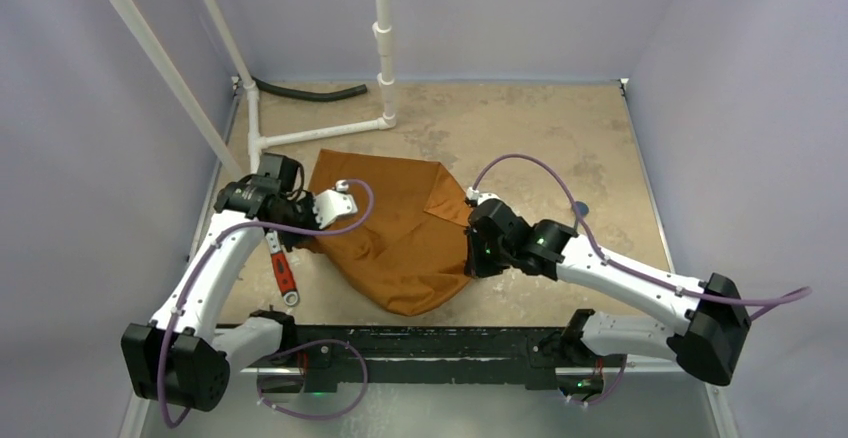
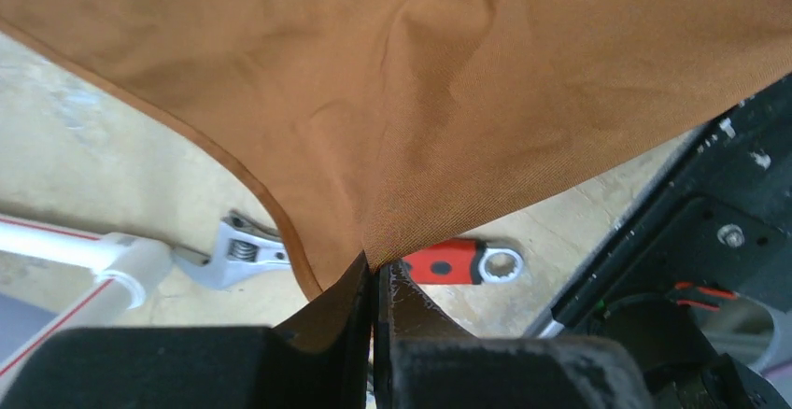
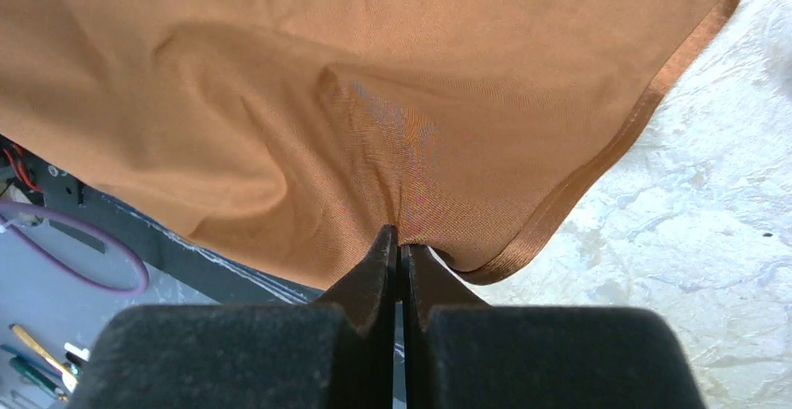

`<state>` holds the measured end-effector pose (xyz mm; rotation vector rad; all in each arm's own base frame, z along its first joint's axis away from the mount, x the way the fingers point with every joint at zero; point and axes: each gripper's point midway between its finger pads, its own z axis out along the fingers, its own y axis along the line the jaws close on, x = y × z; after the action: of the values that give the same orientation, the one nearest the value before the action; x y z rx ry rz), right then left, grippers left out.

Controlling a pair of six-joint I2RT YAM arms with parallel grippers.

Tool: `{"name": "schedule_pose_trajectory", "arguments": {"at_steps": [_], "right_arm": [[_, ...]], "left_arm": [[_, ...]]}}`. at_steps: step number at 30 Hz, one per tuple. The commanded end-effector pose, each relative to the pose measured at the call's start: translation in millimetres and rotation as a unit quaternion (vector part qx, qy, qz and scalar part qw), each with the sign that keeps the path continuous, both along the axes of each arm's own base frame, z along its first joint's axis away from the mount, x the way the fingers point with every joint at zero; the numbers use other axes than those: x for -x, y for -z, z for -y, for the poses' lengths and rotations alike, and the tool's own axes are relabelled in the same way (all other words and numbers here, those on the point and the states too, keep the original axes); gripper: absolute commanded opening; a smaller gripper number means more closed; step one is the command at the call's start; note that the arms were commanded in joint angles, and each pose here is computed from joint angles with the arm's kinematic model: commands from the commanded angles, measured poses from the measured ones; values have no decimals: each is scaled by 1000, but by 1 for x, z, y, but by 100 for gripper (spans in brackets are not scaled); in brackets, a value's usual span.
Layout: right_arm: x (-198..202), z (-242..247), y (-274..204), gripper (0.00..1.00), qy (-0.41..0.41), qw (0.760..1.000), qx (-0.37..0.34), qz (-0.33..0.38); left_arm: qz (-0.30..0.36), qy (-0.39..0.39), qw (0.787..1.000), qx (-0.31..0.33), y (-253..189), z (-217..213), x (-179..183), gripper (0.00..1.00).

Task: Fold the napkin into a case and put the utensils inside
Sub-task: Fold and flatten the napkin at the center of the board.

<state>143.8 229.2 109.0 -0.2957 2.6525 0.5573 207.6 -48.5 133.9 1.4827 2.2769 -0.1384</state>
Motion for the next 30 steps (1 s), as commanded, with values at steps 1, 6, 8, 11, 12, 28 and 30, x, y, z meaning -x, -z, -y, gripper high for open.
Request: {"name": "schedule_pose_trajectory", "arguments": {"at_steps": [1, 6, 8, 11, 12, 28, 30], "right_arm": [[9, -4, 11, 0, -2, 999, 8, -42], [-27, -13, 17, 0, 12, 1000, 13, -24], [-48, -10, 25, 20, 25, 999, 12, -19], [-73, -10, 28, 46, 30, 999, 19, -9], [-80, -14, 20, 53, 26, 1000, 17, 1], [-192, -71, 42, 57, -15, 985, 71, 155], [-196, -73, 48, 52, -19, 984, 73, 159]], "left_arm": [[-43, 20, 999, -16, 19, -6, 17, 0], [4, -13, 1000, -23, 34, -9, -11, 0], [27, -44, 998, -24, 37, -10, -32, 1], [66, -103, 992, -22, 39, -12, -67, 0], [68, -109, 992, -17, 41, -10, -73, 0], [46, -127, 991, -15, 75, -3, -88, 10], [44, -130, 990, -17, 76, -3, -90, 10]]}}
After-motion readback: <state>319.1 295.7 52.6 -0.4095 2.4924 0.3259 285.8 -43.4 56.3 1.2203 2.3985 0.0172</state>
